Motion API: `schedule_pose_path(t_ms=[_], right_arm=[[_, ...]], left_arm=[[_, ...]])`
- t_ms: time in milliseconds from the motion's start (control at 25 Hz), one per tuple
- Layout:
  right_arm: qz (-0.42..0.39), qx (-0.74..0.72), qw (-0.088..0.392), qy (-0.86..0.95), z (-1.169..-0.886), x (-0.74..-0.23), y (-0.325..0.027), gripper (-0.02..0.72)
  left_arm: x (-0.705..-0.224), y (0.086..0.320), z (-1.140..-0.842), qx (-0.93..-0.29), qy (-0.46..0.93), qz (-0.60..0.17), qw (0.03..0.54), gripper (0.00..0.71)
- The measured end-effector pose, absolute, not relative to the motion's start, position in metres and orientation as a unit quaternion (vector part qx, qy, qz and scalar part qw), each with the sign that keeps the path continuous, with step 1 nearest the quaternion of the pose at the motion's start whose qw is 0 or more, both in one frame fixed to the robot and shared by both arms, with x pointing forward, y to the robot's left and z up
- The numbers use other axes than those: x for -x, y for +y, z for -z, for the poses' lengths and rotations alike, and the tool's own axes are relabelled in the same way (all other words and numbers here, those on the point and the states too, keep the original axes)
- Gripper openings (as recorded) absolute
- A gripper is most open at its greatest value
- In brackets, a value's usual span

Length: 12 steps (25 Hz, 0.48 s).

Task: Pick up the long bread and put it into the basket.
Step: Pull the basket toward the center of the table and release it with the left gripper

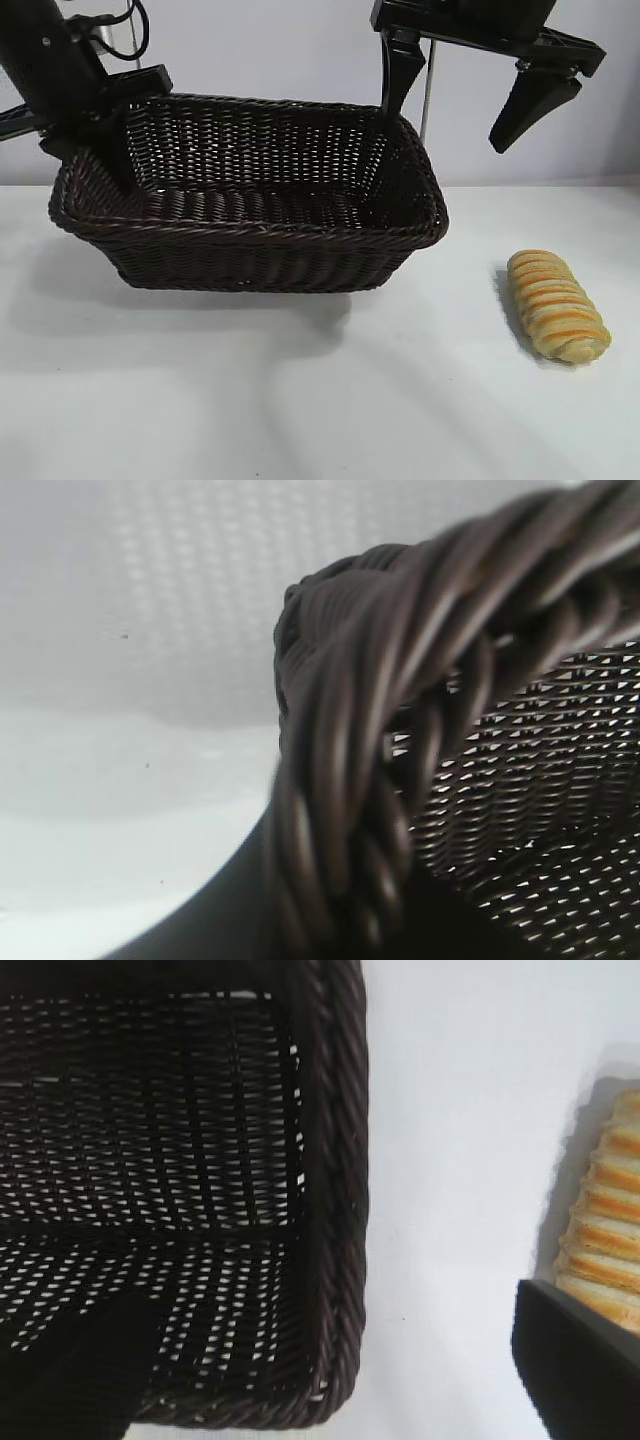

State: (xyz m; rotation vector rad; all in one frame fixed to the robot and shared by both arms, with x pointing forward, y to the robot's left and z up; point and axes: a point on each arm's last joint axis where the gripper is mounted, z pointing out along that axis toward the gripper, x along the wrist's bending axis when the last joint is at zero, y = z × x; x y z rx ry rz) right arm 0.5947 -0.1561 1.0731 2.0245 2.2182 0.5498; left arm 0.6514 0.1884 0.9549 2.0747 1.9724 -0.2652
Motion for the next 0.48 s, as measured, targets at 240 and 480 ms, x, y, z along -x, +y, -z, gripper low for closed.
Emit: schedule_pose_path(t_ms=[240, 480], right_arm=[[-0.18, -0.662, 0.045, 0.726, -1.073, -0.595, -0.156, 0.695], [-0.18, -0.662, 0.045, 0.726, -1.073, -0.595, -0.156, 0.695]], left_arm=[[-0.653, 0.187, -0.939, -0.713, 0.682, 0.105, 0.122, 0.1], [-0.655, 0.185, -0.929, -0.708, 0.686, 0.116, 0.121, 0.1]])
